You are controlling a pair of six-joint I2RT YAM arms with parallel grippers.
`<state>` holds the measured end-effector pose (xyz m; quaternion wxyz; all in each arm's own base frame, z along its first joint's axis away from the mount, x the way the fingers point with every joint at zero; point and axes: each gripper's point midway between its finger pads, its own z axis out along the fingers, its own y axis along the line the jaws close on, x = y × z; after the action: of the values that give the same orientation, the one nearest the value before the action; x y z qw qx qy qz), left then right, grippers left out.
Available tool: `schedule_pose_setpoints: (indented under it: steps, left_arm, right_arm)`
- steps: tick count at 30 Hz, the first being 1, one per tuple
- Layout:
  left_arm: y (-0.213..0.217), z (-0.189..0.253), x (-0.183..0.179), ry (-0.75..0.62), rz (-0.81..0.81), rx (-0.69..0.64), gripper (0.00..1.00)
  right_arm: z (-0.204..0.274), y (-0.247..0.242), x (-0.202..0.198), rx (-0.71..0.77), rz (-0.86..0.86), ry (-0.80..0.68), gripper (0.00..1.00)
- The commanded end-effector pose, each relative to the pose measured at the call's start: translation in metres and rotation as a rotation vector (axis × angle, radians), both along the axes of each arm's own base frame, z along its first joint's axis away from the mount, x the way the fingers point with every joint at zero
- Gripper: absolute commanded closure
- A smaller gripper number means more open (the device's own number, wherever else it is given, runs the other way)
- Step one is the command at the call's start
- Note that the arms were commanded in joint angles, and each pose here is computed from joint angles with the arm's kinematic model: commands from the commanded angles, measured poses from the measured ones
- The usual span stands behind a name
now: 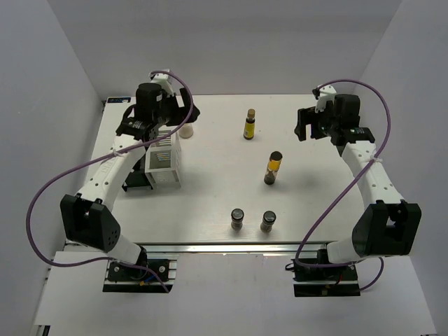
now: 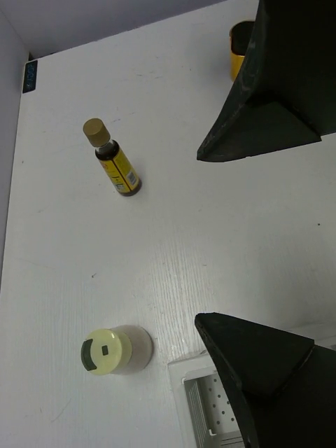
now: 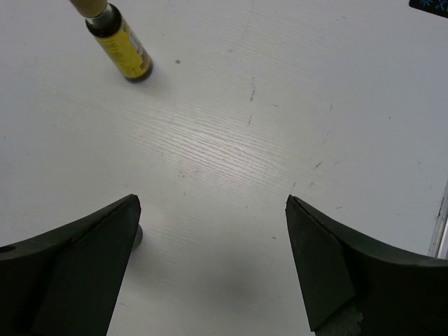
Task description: Organize the condiment bottles
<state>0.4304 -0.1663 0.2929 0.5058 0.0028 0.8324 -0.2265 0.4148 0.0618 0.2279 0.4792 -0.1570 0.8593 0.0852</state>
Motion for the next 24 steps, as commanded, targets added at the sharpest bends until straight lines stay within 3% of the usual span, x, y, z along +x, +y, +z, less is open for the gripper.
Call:
schedule_pose_setpoints:
  steps: [1,6,9,13,15,18,19,20,22,24]
  left_arm:
    - [0.001,0.014,0.005,-0.043,-0.001,0.046,0.02]
    - [0.003,-0.001,0.016,-0.027,0.008,0.104,0.02]
    - [0.008,-0.007,0.023,-0.018,0.044,0.128,0.02]
    - [0.012,-0.014,0.038,-0.014,0.075,0.169,0.15]
    - [0.013,-0.028,0.047,0.009,0.078,0.203,0.29]
    - [0.014,-0.043,0.062,0.029,0.094,0.254,0.34]
    - [0.018,-0.047,0.065,0.041,0.119,0.276,0.33]
    - [0.019,-0.052,0.074,0.048,0.138,0.297,0.27]
    - [0.025,-0.055,0.082,0.050,0.171,0.335,0.22]
    - [0.026,-0.061,0.097,0.055,0.192,0.370,0.15]
  right_arm:
    - [0.037,0.018,0.000,0.038,0.121,-0.100,0.11]
    - [0.039,0.056,-0.032,-0.047,0.526,-0.200,0.11]
    - [0.037,0.077,-0.038,-0.092,0.589,-0.209,0.11]
    - [0.031,0.101,-0.054,-0.062,0.678,-0.207,0.11]
    - [0.032,0.108,-0.056,0.015,0.647,-0.182,0.11]
    - [0.027,0.116,-0.056,0.089,0.603,-0.120,0.34]
    - [0.025,0.114,-0.054,0.100,0.576,-0.111,0.56]
    - [0.017,0.113,-0.056,0.109,0.557,-0.091,0.62]
    - [0.016,0.112,-0.055,0.120,0.530,-0.098,0.55]
    - [0.007,0.111,-0.055,0.119,0.518,-0.068,0.40]
